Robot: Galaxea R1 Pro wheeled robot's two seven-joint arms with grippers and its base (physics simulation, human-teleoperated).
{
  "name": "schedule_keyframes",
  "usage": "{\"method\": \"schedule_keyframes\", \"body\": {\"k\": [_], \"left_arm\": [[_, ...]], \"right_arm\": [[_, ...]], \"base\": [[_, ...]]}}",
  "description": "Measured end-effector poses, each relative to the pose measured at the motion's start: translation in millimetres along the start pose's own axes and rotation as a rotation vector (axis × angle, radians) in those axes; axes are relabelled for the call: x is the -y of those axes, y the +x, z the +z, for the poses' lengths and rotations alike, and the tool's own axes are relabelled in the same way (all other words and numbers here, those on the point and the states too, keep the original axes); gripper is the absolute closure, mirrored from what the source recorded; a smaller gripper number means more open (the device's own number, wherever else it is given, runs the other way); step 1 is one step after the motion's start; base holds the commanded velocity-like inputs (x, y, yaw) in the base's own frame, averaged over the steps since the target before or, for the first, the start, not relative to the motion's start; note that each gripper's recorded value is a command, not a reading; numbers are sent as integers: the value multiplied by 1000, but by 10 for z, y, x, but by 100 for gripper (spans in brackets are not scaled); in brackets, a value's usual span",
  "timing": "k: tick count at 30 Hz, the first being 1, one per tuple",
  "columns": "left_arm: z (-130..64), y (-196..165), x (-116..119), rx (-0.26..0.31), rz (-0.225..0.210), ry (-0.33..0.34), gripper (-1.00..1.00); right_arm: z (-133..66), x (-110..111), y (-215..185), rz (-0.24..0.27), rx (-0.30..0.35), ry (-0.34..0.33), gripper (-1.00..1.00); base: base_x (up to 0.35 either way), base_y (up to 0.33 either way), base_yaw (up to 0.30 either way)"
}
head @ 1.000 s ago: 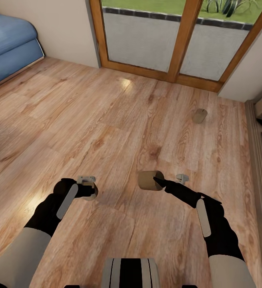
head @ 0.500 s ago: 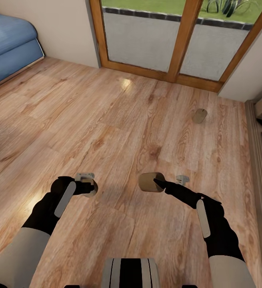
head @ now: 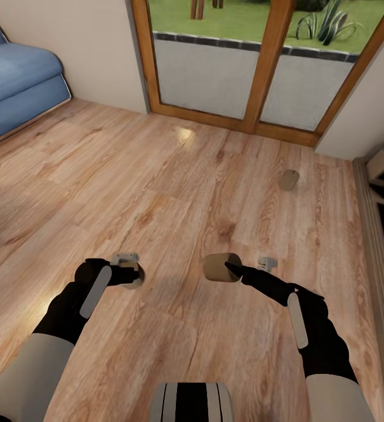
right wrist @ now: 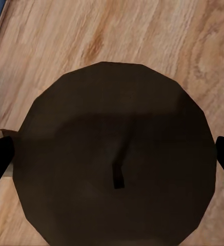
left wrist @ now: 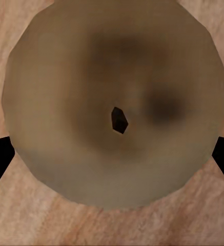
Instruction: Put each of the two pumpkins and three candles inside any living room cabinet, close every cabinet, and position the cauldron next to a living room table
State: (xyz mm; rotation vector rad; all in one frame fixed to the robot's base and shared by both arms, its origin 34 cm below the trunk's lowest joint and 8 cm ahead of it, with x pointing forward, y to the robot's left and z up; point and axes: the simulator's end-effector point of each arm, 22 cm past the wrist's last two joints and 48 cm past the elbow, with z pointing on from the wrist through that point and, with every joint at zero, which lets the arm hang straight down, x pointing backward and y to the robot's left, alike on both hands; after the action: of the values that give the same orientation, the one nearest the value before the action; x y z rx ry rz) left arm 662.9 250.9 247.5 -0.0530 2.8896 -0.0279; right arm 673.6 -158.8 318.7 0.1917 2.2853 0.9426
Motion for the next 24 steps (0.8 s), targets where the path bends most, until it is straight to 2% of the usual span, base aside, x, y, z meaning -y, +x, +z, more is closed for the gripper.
{"method": "schedule_keyframes", "body": {"k": [12, 24], "left_arm": [[-237, -146, 74, 35, -18, 31, 100], [-536, -339, 91, 89, -16, 35, 100]], "right_arm": [[-104, -209, -208, -25, 35, -21, 100], [-238, -440, -441, -57, 75, -42, 100]], "base": [[0, 0, -10], [0, 0, -242]]}}
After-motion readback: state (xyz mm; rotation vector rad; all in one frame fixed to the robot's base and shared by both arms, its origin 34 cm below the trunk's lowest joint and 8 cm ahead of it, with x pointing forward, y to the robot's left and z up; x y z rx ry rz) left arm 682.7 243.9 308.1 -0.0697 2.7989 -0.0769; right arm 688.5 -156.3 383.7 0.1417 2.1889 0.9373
